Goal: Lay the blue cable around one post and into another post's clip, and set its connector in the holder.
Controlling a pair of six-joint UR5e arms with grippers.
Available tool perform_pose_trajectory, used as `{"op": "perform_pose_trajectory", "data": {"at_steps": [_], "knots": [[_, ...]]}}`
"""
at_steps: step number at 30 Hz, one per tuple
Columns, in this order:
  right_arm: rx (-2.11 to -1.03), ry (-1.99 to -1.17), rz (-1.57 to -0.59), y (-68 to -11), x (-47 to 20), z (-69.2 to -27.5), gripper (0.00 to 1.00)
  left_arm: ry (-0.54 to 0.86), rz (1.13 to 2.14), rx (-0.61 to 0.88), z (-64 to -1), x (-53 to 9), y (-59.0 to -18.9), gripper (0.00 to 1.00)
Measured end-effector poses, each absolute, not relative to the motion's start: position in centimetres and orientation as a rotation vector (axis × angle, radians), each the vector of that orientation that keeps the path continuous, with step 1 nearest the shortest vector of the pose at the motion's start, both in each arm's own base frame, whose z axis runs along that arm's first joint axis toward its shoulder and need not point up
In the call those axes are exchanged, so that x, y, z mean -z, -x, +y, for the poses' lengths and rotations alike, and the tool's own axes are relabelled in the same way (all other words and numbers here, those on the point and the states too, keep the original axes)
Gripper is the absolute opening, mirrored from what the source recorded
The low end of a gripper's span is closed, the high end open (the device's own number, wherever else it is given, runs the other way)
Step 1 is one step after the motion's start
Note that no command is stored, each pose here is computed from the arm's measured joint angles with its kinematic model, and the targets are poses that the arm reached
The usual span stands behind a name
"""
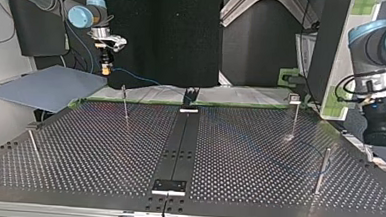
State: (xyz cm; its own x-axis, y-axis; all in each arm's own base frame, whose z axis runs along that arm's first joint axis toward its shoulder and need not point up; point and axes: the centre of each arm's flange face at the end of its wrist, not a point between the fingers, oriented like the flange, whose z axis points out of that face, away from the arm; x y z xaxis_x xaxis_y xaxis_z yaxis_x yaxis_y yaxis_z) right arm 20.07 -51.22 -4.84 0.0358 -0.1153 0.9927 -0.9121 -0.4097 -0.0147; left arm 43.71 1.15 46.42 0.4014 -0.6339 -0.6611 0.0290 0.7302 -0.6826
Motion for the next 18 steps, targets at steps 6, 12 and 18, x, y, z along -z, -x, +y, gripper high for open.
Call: {"op": "perform_pose_trajectory", "data": {"at_steps": [6,12,18], "knots": [[-1.444,-1.614,-1.063,-20.0,4.8,-51.2,0.00,0.620,1.027,0.379,0.7,-51.4,-41.8,0.98],[-1.444,-1.614,-1.063,-20.0,4.8,-51.2,0.00,0.605,1.004,0.332,-0.2,-54.2,-40.7,0.98],[-1.446,-1.617,-1.064,-20.0,4.9,-51.2,0.00,0.609,1.043,0.296,-1.4,-54.8,-41.6,0.98]]}}
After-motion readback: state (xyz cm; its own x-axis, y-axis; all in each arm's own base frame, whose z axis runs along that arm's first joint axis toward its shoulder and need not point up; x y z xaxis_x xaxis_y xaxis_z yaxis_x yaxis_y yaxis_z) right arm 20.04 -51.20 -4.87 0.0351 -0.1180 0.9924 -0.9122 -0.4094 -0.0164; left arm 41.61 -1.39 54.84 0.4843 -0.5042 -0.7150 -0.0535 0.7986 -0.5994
